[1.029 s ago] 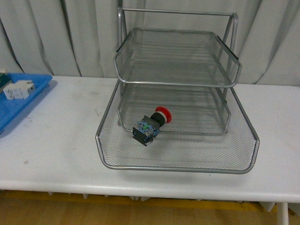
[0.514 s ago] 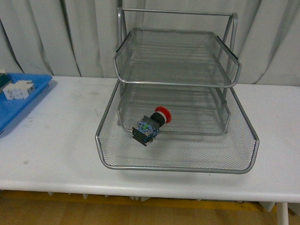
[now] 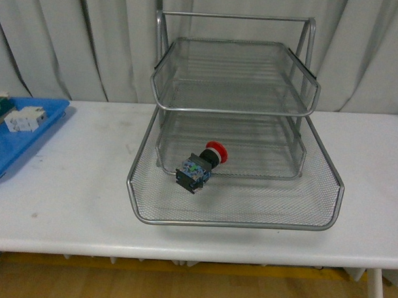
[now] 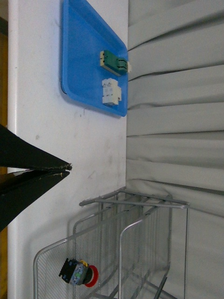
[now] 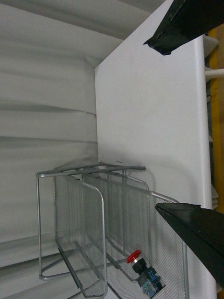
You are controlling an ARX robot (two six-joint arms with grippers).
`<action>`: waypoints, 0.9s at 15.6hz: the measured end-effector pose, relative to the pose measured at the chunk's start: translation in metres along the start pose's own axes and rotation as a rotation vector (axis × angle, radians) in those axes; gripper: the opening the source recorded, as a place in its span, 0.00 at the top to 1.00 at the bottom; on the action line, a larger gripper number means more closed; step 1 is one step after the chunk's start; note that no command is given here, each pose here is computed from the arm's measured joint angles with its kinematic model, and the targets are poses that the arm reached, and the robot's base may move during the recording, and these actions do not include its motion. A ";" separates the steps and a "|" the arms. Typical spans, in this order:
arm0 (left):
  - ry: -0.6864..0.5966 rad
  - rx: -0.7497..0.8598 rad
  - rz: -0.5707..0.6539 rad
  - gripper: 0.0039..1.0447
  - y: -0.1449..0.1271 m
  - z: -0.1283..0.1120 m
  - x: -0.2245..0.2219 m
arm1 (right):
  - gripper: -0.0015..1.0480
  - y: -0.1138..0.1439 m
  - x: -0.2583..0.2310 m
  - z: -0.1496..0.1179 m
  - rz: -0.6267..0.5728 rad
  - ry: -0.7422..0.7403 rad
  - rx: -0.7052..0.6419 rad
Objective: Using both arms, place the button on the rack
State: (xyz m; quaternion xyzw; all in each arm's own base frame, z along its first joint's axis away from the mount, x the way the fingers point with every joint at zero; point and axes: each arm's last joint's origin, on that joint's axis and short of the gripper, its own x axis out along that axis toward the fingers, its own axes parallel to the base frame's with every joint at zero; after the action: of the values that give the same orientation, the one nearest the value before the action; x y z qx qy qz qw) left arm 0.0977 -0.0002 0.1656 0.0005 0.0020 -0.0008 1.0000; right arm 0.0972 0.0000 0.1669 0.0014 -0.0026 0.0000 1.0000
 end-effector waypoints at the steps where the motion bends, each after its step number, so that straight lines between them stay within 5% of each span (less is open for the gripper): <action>1: 0.000 0.000 0.000 0.85 0.000 0.000 0.000 | 0.06 0.000 0.000 0.000 0.000 0.001 0.000; 4: -0.001 0.000 0.000 0.54 0.000 0.000 0.000 | 0.06 0.000 0.000 0.000 0.000 0.001 0.000; 6: -0.001 0.000 -0.001 0.31 0.000 0.000 0.000 | 0.06 0.002 0.003 0.000 0.086 0.257 -0.064; 8: -0.001 0.000 0.000 0.07 0.000 0.000 0.000 | 0.06 0.007 0.021 0.021 0.137 0.322 -0.106; 14: -0.001 0.000 0.000 0.06 0.000 0.000 0.000 | 0.08 0.055 0.096 0.007 0.294 0.761 0.131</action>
State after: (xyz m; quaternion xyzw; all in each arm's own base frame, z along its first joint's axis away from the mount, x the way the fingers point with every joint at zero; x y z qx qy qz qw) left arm 0.0977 -0.0002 0.1656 0.0005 0.0016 -0.0008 1.0000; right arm 0.1927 0.0549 0.1744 0.0648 0.3672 0.1435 0.9167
